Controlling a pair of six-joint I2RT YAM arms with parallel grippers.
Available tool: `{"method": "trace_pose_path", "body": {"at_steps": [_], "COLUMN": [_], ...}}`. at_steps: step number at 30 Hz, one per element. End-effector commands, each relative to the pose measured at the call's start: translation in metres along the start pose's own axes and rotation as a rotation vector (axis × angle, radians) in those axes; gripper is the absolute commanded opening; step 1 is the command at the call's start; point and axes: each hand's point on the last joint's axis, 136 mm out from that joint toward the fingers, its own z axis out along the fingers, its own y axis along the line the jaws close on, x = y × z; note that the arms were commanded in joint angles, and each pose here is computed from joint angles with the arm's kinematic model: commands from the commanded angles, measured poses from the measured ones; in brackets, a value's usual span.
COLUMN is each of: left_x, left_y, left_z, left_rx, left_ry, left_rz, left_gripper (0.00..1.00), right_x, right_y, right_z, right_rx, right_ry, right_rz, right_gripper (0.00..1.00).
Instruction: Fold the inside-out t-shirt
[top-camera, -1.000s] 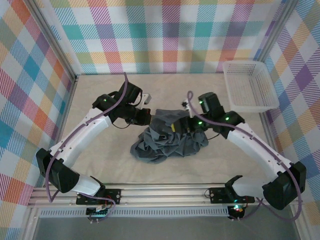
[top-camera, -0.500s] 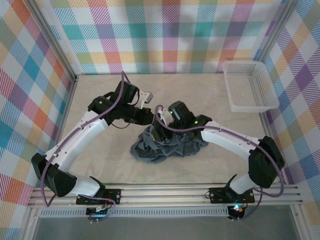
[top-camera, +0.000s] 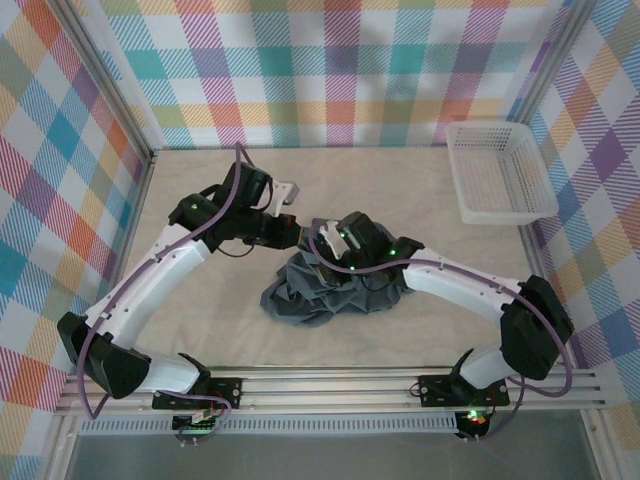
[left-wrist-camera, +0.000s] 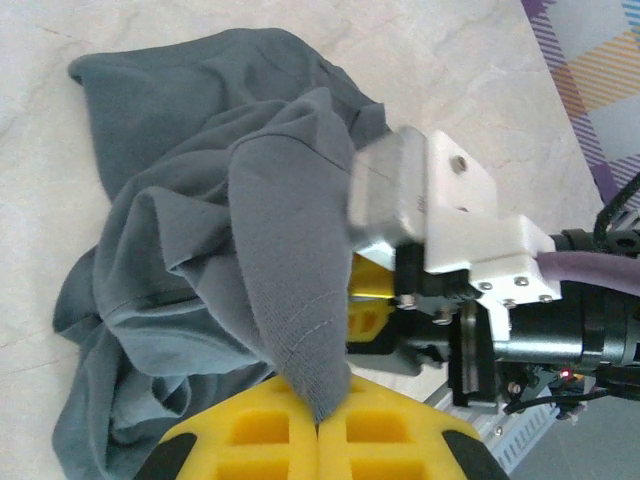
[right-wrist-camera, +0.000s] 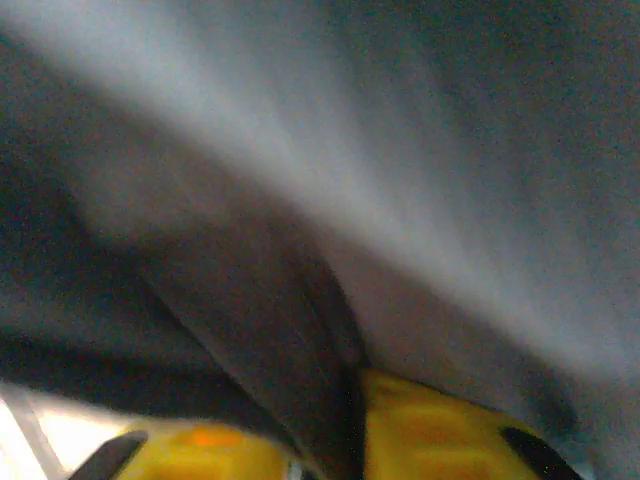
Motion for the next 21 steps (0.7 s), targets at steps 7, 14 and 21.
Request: {"method": "trace_pose_path", "body": {"at_steps": [7, 14, 21], "left_x": [0.001, 0.006, 0.000], "left_y": [0.002, 0.035, 0.094], "left_z": [-0.003, -0.003, 0.006], "left_rx": [0.003, -0.146, -0.228], "left_ry": [-0.012, -0.022, -0.026], "left_rz": [0.015, -0.003, -0.066], "left_gripper": [0.00, 0.00, 0.00], "right_x": [-0.014, -0.040, -0.050], "right_y": [0.013, 0.022, -0.022], "right_z": [-0.022, -0.059, -0.130], "right_rx": [-0.050, -0.081, 0.005], "right_ry": [-0.054, -0.169, -0.364], "right_rz": [0.004, 0.043, 0.250], "right_gripper": [0.11, 0.00, 0.00]}}
